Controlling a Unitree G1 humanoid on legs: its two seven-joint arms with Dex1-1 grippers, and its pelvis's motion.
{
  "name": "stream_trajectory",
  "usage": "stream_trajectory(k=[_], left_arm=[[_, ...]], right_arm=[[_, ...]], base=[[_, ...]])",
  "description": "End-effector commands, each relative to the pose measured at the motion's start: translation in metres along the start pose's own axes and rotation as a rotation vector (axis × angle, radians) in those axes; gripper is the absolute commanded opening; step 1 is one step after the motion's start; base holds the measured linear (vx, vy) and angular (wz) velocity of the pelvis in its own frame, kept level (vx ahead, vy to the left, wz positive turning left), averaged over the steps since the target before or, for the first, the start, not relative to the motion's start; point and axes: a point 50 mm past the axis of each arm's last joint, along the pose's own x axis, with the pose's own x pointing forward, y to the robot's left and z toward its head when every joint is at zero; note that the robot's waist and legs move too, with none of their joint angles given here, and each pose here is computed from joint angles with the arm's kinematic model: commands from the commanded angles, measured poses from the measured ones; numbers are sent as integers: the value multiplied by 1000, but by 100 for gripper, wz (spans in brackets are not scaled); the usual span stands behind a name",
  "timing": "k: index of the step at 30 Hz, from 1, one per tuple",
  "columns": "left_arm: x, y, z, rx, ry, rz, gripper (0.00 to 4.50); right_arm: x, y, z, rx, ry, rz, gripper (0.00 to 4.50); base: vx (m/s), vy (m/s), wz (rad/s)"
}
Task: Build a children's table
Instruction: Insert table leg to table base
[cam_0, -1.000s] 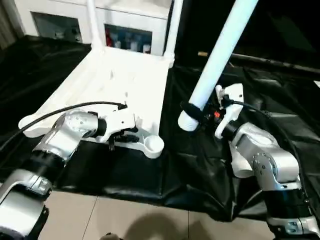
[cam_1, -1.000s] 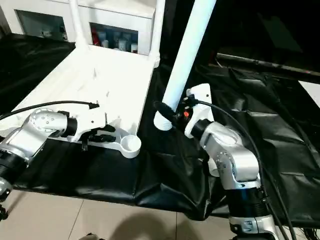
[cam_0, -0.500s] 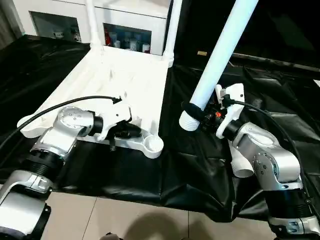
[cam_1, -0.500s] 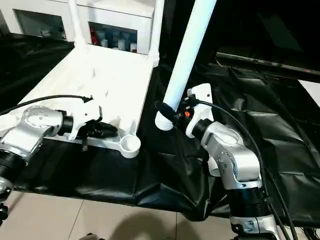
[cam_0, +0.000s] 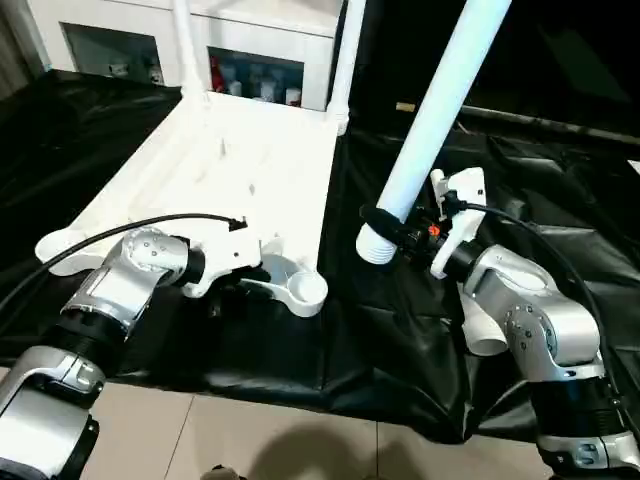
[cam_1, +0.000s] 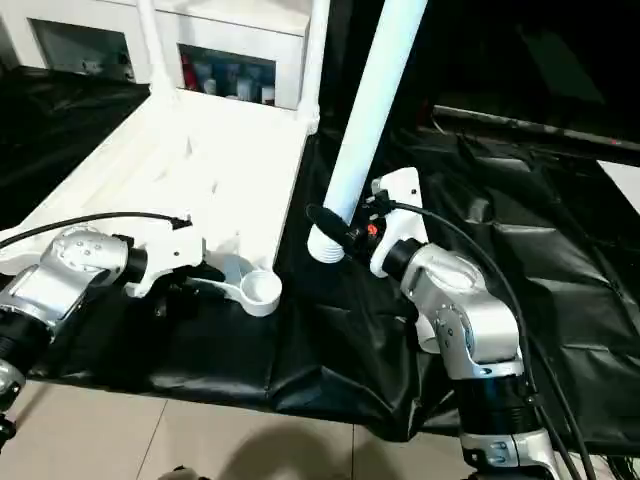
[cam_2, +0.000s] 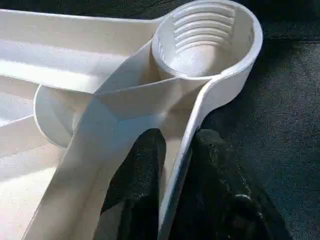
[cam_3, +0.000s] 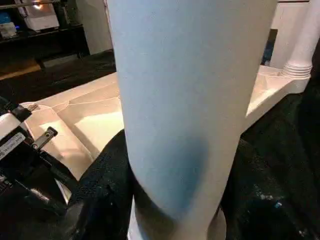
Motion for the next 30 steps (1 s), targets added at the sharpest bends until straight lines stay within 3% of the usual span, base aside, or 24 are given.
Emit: stream_trajectory(k=[1, 5, 9, 13, 19, 23, 29, 30], left_arm=[[-1, 2, 3, -20, -23, -13, 87], [0, -2, 2, -37, -25, -56, 61], [1, -16, -3, -92, 5, -159, 36], [11, -23, -3, -183, 15, -143, 8], [28, -29, 5, -295, 25, -38, 0], [33, -30, 8, -303, 22, -8, 0], [36, -35, 21, -196, -11, 34, 0], [35, -33, 23, -205, -29, 50, 29]], right_arm=[[-5, -1, 3, -22, 2, -3, 191], [-5, -1, 2, -23, 7, 5, 191], [-5, -1, 0, -24, 12, 4, 191], [-5, -1, -1, -18, 14, -4, 191], [-5, -1, -5, -7, 26, -16, 191], [-5, -1, -6, -6, 29, -17, 191], [-4, 1, -8, 0, 39, -16, 191], [-4, 1, -8, 0, 41, -17, 191]], base=[[0, 0, 0], [0, 0, 0], [0, 0, 0], [0, 0, 0], [0, 0, 0], [0, 0, 0], [0, 0, 0], [0, 0, 0]])
